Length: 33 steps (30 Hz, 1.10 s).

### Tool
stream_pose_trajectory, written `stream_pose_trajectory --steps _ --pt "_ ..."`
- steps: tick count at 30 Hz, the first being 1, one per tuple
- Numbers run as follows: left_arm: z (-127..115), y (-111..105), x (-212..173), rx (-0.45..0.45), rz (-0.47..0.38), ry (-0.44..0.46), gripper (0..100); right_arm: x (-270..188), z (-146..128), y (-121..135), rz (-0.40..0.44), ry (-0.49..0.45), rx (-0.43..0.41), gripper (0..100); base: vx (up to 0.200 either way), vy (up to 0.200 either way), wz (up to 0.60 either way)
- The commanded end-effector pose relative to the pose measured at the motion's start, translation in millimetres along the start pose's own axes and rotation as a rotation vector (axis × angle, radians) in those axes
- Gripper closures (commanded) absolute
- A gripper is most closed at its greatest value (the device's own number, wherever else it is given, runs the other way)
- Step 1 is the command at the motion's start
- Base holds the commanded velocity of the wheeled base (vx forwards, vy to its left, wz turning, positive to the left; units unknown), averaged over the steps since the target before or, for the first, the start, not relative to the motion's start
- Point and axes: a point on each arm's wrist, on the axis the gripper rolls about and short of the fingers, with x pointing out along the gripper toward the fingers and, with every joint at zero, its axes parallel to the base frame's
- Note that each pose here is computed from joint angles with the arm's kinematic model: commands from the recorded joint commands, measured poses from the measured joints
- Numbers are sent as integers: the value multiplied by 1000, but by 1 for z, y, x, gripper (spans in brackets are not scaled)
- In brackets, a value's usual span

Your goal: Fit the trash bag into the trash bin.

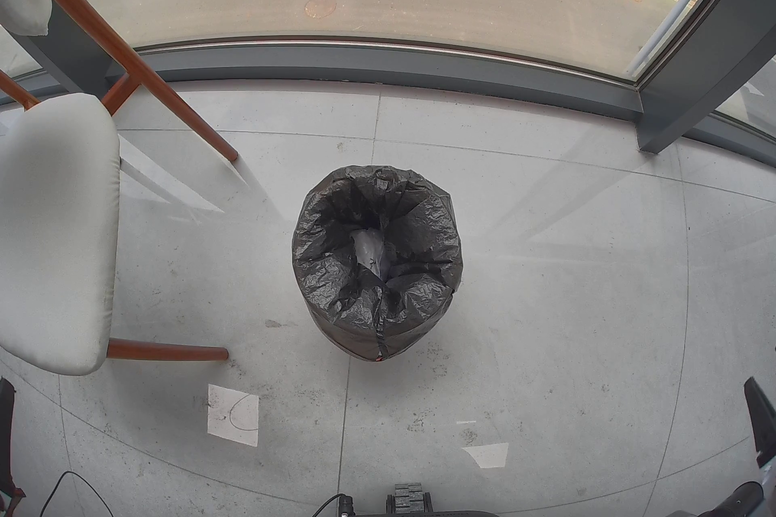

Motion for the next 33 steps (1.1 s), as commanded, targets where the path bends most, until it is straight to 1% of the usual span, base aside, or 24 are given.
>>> stream_pose_trajectory --steps 1,2,5,6,8,10,11,14,17,20,22,25,28,31,32,33 --pt "-28 4 -10 4 65 46 0 -8 -27 -2 -2 -66 -27 0 0 0 0" --pt "-33 5 -10 5 68 74 0 -7 -34 -3 -6 -33 -30 0 0 0 0" --pt "-45 8 -9 2 73 119 0 -7 -41 -4 -13 40 -45 0 0 0 0" --pt "-49 8 -8 1 76 133 0 -7 -42 -4 -16 48 -42 0 0 0 0" --pt "-67 12 -8 16 85 189 0 -7 -43 -4 -18 57 -44 0 0 0 0" --pt "-75 13 -8 39 87 214 0 -7 -43 -4 -18 59 -45 0 0 0 0" --pt "-83 15 -9 77 89 252 0 -7 -43 -4 -21 59 -50 0 0 0 0" --pt "-87 16 -10 102 92 296 0 -7 -43 -5 -36 58 -69 0 0 0 0" --pt "-87 15 -10 102 88 301 0 -7 -44 -6 -89 59 -81 0 0 0 0" --pt "-88 16 -10 121 83 311 0 -8 -49 -7 -131 116 -111 0 0 0 0" --pt "-88 16 -10 141 83 312 0 -8 -49 -7 -132 110 -111 0 0 0 0" --pt "-88 16 -10 148 87 312 0 -8 -49 -7 -132 109 -114 0 0 0 0" --pt "-88 15 -11 156 135 305 0 -8 -49 -7 -148 114 -113 0 0 0 0" --pt "-88 15 -11 156 135 305 0 -8 -49 -7 -148 114 -113 0 0 0 0" --pt "-88 15 -10 159 187 298 0 -7 -48 -6 -205 120 -112 0 0 0 0" --pt "-88 15 -11 154 194 295 0 -7 -49 -6 -211 116 -111 0 0 0 0"
